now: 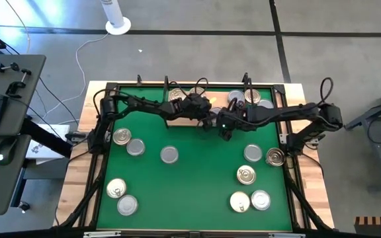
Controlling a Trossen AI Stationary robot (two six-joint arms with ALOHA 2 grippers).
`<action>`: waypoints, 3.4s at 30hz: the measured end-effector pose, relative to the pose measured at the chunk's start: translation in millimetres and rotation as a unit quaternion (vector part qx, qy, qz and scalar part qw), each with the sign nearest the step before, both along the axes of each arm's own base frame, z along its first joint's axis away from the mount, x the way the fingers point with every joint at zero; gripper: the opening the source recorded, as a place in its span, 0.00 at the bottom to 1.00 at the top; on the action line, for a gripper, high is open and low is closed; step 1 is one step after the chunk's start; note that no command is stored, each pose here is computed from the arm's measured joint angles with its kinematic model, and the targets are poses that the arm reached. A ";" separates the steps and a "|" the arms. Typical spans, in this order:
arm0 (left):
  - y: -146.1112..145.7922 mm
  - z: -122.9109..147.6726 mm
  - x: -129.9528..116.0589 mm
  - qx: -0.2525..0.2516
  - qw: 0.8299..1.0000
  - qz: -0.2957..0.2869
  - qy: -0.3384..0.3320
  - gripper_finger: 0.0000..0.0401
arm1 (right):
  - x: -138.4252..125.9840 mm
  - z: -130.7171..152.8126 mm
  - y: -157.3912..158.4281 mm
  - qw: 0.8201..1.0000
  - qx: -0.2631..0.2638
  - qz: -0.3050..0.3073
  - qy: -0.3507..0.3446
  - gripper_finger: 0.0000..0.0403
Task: Stack canned seafood by type on shelf
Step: Put the green tuna can on the shelf
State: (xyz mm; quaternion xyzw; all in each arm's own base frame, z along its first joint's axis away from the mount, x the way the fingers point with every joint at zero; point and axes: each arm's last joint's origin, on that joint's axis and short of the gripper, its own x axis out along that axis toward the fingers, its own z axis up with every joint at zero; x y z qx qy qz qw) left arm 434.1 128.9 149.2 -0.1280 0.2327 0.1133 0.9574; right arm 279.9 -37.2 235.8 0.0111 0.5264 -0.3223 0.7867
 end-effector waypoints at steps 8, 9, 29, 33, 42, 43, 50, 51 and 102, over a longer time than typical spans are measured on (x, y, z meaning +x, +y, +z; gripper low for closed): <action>-28.6 40.3 -1.3 0.048 0.998 -0.030 -0.021 0.00 | -10.0 13.6 24.5 0.997 -0.068 0.026 0.006 0.94; -32.8 46.9 -3.0 0.055 0.998 -0.032 -0.019 0.00 | -12.7 14.5 26.1 0.997 -0.068 0.029 0.000 0.94; -215.7 121.5 -143.7 0.198 0.976 0.043 0.082 0.00 | 18.6 -3.3 -25.1 0.992 0.023 0.075 -0.098 0.35; -241.9 97.0 -184.0 0.174 0.980 0.080 0.057 0.00 | 23.9 -6.2 -47.0 0.992 0.053 0.066 -0.089 0.15; -264.1 54.1 -237.2 0.122 0.984 0.126 0.003 0.00 | 22.5 -25.3 -72.3 0.987 0.131 0.063 -0.076 0.04; -264.8 51.1 -239.7 0.117 0.985 0.128 -0.001 0.00 | 23.0 -28.3 -73.8 0.986 0.136 0.061 -0.073 0.03; -268.2 44.0 -248.0 0.108 0.985 0.133 -0.011 0.00 | 26.5 -36.3 -87.4 0.990 0.116 0.036 -0.074 0.01; -268.5 44.1 -248.2 0.109 0.985 0.133 -0.013 0.00 | 25.9 -36.4 -90.1 0.991 0.110 0.029 -0.075 0.01; -270.0 46.2 -246.1 0.105 0.985 0.136 -0.027 0.00 | 7.1 -39.6 -158.3 0.989 0.041 -0.067 -0.124 0.00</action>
